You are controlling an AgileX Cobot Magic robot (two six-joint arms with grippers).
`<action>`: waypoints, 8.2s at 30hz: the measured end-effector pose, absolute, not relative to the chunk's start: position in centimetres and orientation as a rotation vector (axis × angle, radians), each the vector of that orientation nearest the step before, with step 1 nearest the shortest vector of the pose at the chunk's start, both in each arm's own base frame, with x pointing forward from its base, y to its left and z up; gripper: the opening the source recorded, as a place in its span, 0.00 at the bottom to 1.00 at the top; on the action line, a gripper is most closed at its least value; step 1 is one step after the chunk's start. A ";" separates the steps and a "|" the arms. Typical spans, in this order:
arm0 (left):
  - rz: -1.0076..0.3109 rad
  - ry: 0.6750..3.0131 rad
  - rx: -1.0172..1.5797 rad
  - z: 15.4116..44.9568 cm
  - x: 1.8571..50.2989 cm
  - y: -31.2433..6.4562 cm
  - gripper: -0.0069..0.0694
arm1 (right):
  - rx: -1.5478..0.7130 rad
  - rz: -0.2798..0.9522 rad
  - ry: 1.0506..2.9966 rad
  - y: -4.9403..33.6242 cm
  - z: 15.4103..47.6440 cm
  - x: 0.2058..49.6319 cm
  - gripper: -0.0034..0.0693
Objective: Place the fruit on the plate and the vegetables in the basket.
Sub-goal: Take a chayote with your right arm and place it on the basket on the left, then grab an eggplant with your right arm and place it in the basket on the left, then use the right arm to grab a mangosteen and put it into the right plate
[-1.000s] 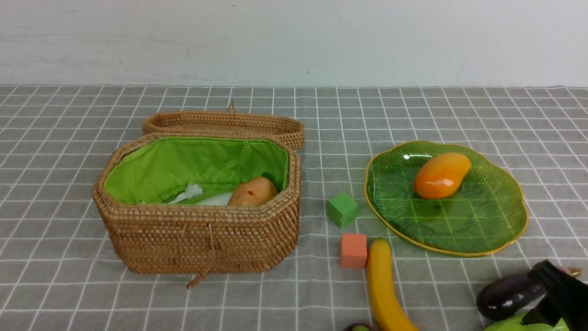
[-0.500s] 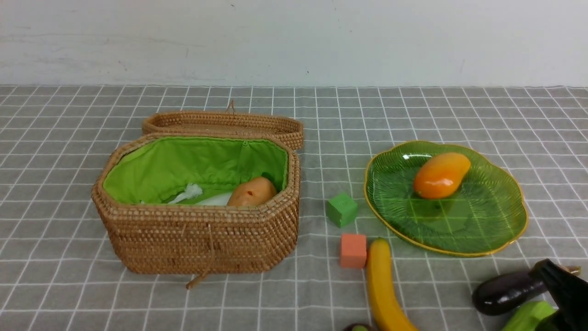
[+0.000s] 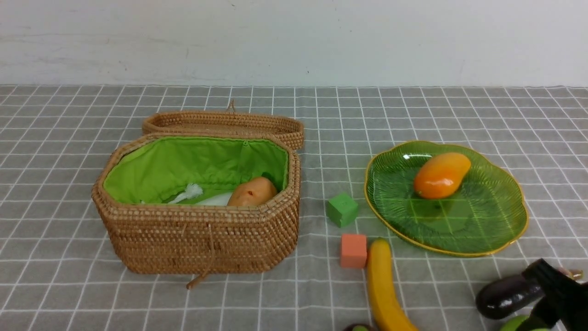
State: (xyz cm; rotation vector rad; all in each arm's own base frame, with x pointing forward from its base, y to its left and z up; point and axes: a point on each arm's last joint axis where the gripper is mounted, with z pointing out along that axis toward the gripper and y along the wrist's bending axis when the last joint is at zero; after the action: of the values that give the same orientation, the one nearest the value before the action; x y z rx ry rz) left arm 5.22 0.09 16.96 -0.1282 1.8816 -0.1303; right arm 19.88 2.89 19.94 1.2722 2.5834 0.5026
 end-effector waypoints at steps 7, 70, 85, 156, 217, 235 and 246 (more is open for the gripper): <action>-0.130 1.882 -0.128 17.0 5.2 0.1 0.30 | 1.180 0.500 2.565 2.8 20.6 20.5 0.85; -0.130 1.882 -0.128 17.0 5.2 0.1 0.37 | -0.443 0.743 1.747 31.1 34.2 34.5 0.67; -0.130 1.882 -0.128 17.0 5.2 0.1 0.39 | -0.465 0.635 1.789 31.5 31.6 35.8 0.91; -0.130 1.882 -0.128 17.0 5.2 0.1 0.40 | 1.200 0.316 2.428 3.7 19.9 26.0 0.77; -0.130 1.882 -0.128 17.0 5.2 0.1 0.40 | -0.412 0.565 2.047 36.0 30.6 34.3 0.90; -0.130 1.882 -0.128 17.0 5.2 0.1 0.40 | -0.817 0.188 2.804 24.0 29.8 28.0 0.75; -0.130 1.882 -0.128 17.0 5.2 0.1 0.40 | -0.719 0.405 2.943 22.8 20.8 25.4 0.74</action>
State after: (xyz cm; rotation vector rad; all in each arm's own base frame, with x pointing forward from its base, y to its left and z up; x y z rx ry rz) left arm 5.22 0.09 16.96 -0.1282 1.8816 -0.1303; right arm 25.40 22.77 20.83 -0.7186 2.9433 0.4045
